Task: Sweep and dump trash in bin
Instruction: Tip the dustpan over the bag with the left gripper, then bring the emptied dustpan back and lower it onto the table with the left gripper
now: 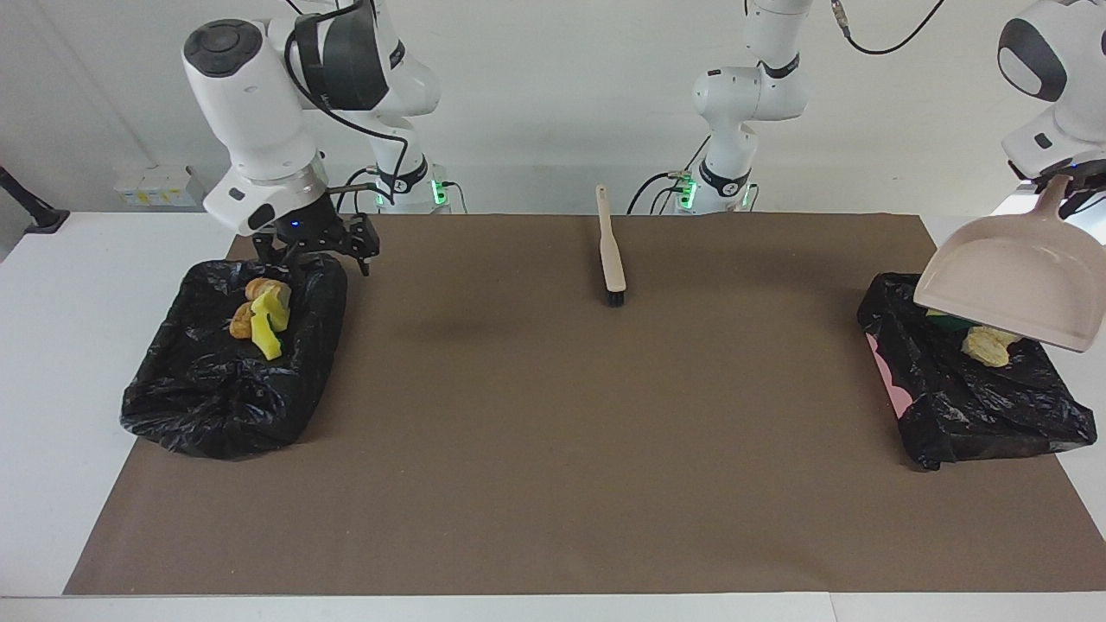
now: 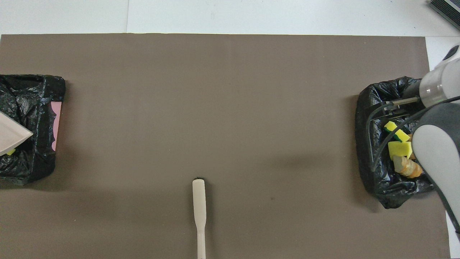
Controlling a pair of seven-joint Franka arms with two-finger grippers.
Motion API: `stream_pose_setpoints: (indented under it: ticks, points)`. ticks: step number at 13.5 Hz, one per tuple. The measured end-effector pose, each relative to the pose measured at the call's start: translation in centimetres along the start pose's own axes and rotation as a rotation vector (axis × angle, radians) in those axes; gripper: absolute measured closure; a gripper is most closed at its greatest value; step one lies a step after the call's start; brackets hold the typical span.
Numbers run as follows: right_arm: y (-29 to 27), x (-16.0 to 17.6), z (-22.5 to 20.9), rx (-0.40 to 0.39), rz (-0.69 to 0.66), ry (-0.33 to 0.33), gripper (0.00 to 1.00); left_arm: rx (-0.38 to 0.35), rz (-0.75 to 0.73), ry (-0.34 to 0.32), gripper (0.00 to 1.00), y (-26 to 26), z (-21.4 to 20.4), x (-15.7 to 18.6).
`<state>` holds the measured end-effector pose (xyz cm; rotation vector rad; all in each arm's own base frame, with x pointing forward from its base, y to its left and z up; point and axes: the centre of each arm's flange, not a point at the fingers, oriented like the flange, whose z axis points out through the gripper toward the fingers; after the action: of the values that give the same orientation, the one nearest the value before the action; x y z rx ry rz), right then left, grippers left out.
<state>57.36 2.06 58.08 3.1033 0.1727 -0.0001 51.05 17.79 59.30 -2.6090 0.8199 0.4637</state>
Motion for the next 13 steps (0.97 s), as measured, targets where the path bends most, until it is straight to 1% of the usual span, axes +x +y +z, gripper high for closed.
stream_pose_setpoints:
  ticks: [1,3,5,7,10,12,13]
  points:
    - [0.4,-0.8,-1.0,-0.001,0.015,-0.011,0.00,-0.032,-0.032,0.038,0.69,1.4,-0.6,1.6]
    - [0.2,-2.2,-2.7,-0.005,0.067,-0.018,0.00,-0.084,-0.086,0.091,0.69,5.0,-1.7,5.4]
    - [-0.1,-3.1,-3.9,-0.008,0.092,-0.013,0.00,-0.126,-0.145,0.121,0.69,9.2,-2.9,9.4]
    - [0.0,-3.8,-4.4,-0.007,0.105,-0.021,0.00,-0.152,-0.193,0.152,0.69,13.1,-3.8,12.9]
    - [0.0,-4.2,-4.1,-0.002,0.112,-0.029,0.00,-0.156,-0.262,0.225,0.69,18.3,-4.3,17.9]
    - [0.0,-4.2,-4.1,-0.001,0.113,-0.029,0.00,-0.196,-0.278,0.277,0.69,20.6,-4.5,20.2]
    - [0.0,-4.2,-4.1,0.000,0.113,-0.029,0.00,-0.213,-0.304,0.291,0.69,22.2,-4.5,21.6]
